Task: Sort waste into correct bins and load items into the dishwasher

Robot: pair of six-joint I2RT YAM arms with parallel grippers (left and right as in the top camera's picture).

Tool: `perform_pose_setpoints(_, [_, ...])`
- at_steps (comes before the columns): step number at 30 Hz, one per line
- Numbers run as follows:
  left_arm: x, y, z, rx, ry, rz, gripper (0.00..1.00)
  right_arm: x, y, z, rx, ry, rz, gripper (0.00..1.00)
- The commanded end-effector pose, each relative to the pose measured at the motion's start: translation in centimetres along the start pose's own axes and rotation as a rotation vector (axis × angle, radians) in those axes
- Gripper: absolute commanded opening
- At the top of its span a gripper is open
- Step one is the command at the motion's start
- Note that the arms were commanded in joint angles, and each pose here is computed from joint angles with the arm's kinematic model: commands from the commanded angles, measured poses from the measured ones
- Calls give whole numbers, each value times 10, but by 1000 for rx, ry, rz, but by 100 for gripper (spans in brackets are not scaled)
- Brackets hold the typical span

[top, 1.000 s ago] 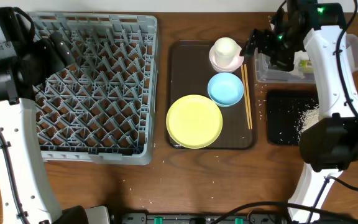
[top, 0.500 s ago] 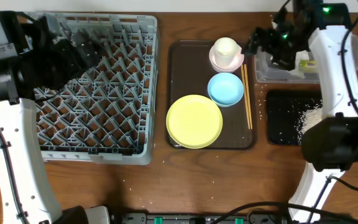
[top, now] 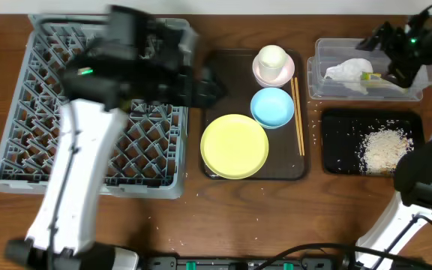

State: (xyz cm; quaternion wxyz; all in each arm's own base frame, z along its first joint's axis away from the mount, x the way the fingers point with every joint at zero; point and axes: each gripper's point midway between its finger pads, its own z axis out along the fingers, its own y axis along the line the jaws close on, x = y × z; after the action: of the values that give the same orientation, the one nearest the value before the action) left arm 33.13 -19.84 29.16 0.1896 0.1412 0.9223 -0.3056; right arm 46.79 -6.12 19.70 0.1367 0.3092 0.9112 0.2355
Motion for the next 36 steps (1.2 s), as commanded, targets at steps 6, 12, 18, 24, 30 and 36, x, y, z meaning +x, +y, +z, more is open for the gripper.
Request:
perform_pose_setpoints(6, [-2, -7, 99, -60, 98, 119, 100, -12, -12, -23, -13, -52, 46, 99])
perform_pose_setpoints(12, [4, -16, 155, -65, 140, 189, 100, -12, -12, -23, -14, -52, 47, 99])
perform_pose_setpoints(18, [1, -4, 179, -176, 123, 231, 100, -12, -11, -23, -14, -52, 46, 99])
perform_pose_setpoints(24, [5, -25, 185, -119, 121, 263, 92, -12, -11, -23, -14, -52, 46, 99])
perform_pose_setpoints(30, [6, -48, 202, -84, 91, 323, 92, -12, -11, -23, -14, -52, 46, 99])
perform_pose_setpoints(36, [13, -27, 232, -242, 102, 359, 90, -12, -11, -23, -14, -52, 46, 99])
